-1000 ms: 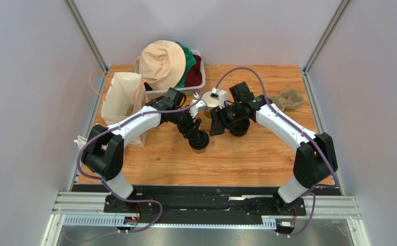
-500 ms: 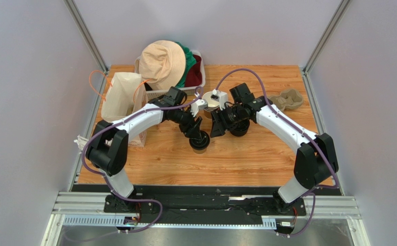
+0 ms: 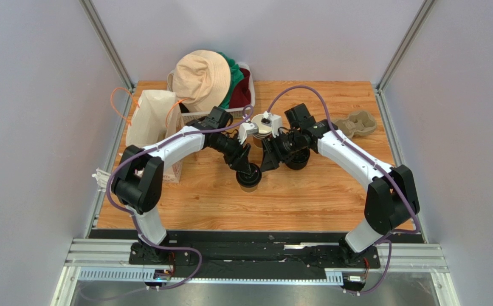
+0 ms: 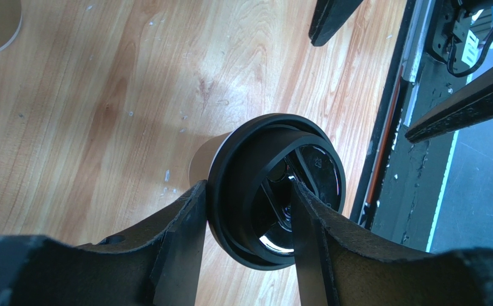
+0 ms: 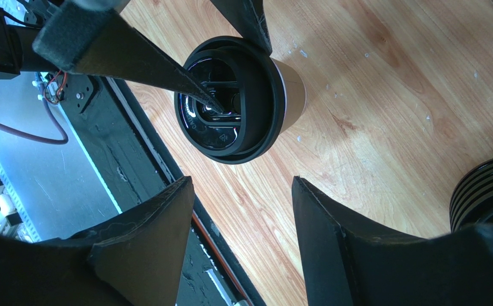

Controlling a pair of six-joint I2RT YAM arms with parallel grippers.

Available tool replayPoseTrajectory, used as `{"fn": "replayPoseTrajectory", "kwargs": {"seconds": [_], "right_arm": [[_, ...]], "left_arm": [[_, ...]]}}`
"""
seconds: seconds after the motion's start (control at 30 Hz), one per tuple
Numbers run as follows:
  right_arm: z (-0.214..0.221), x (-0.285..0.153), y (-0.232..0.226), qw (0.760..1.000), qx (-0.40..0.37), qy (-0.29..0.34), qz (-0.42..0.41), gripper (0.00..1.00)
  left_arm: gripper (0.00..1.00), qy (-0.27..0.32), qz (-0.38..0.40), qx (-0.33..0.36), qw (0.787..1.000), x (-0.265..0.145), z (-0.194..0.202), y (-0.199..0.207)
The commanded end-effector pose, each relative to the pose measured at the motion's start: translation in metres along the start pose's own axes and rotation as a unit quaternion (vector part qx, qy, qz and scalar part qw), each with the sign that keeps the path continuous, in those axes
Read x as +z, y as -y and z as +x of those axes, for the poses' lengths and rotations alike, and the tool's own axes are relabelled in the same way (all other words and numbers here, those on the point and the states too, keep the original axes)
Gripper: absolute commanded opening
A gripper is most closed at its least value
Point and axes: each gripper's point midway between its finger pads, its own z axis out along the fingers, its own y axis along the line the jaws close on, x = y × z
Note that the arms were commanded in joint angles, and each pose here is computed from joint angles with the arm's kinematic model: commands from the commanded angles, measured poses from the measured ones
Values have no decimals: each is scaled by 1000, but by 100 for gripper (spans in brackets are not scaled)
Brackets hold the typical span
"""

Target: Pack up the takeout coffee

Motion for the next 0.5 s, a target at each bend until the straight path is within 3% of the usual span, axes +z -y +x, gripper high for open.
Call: {"fn": "replayPoseTrajectory", "kwargs": {"seconds": [0.0,0.47], "right_arm": [[-3,9,2,1000,4,3,-14,62],[-11,21,10,984,84,-5,-157,47]], "left_arm": [[52,-112,-36,-24,993,11,69,-20],[52,-120,-52,-22,991,8,74,-25]]}}
